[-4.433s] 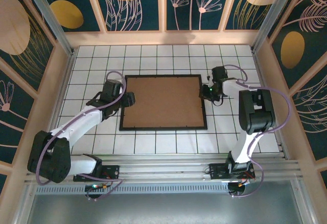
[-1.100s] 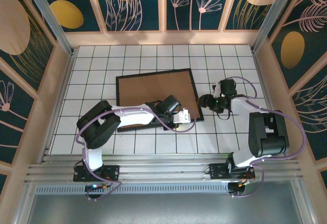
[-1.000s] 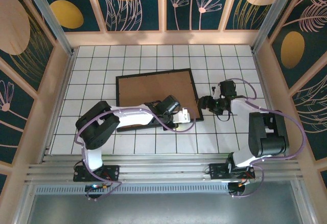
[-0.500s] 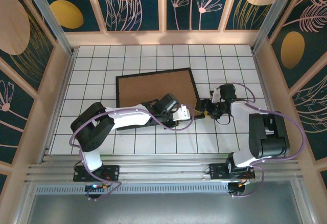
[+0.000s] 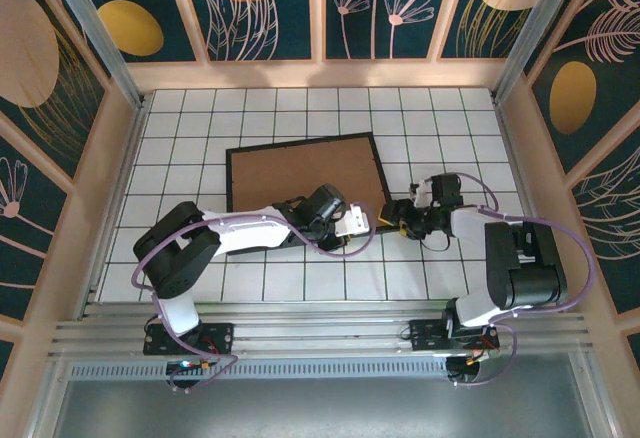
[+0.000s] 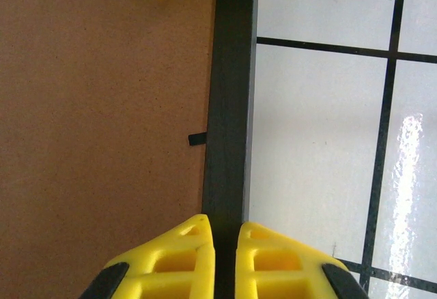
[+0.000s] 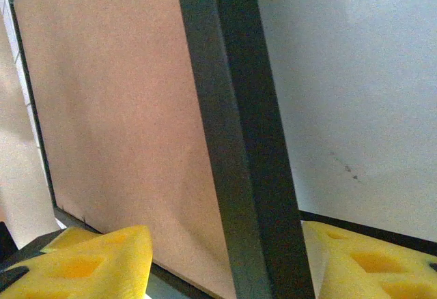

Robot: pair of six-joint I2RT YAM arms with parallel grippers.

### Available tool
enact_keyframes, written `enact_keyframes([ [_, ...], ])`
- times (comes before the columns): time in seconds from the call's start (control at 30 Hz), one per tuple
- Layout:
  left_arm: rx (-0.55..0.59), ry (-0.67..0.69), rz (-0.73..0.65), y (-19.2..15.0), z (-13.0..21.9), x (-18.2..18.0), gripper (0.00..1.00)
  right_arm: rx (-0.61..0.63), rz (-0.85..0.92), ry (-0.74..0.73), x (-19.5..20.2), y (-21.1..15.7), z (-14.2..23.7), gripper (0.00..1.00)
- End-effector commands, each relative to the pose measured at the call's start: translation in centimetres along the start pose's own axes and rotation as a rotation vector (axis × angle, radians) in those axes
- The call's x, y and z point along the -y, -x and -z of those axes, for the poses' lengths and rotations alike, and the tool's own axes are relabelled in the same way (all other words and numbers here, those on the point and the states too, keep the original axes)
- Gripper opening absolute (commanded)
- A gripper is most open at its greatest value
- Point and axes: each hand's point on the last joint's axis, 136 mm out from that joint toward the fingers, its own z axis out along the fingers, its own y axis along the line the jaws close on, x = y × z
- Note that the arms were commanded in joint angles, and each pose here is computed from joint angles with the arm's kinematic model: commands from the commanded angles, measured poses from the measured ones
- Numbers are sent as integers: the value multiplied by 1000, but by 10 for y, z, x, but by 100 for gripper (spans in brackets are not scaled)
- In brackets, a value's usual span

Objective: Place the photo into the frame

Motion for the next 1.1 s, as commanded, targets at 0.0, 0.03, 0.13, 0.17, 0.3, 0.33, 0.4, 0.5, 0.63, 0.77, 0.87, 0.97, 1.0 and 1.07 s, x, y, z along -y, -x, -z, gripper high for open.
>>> enact_keyframes([
  [0.0,73,33,26,17,10,-10,13,3,-1,73,-12,3,0,57],
  [0.03,70,34,26,16,9,-10,15,4,-2,76,-12,3,1,55],
  [0.13,59,40,26,13,8,-11,21,8,-4,88,-15,3,1,50],
  [0.17,58,41,26,13,8,-10,25,8,-7,91,-15,3,2,49],
  [0.3,52,72,16,12,12,-15,39,11,-11,105,-19,3,4,44],
  [0.33,51,84,16,12,13,-17,41,13,-12,109,-20,4,4,44],
  [0.4,46,114,9,12,17,-21,47,16,-17,122,-24,4,5,42],
  [0.5,24,160,-40,9,21,-21,52,21,-27,144,-29,6,7,38],
  [0.63,7,232,-90,6,32,-24,56,18,-51,169,-35,5,9,35],
  [0.77,-3,267,-138,4,37,-20,62,20,-73,192,-43,6,12,32],
  [0.87,-36,304,-175,-1,37,-19,64,26,-86,204,-50,7,15,32],
  [0.97,-65,366,-196,-3,38,-25,65,27,-96,213,-56,7,18,31],
  [1.0,-73,386,-206,-3,38,-28,65,26,-99,216,-58,7,18,31],
  [1.07,-83,434,-223,-1,40,-32,64,25,-107,220,-61,7,19,31],
])
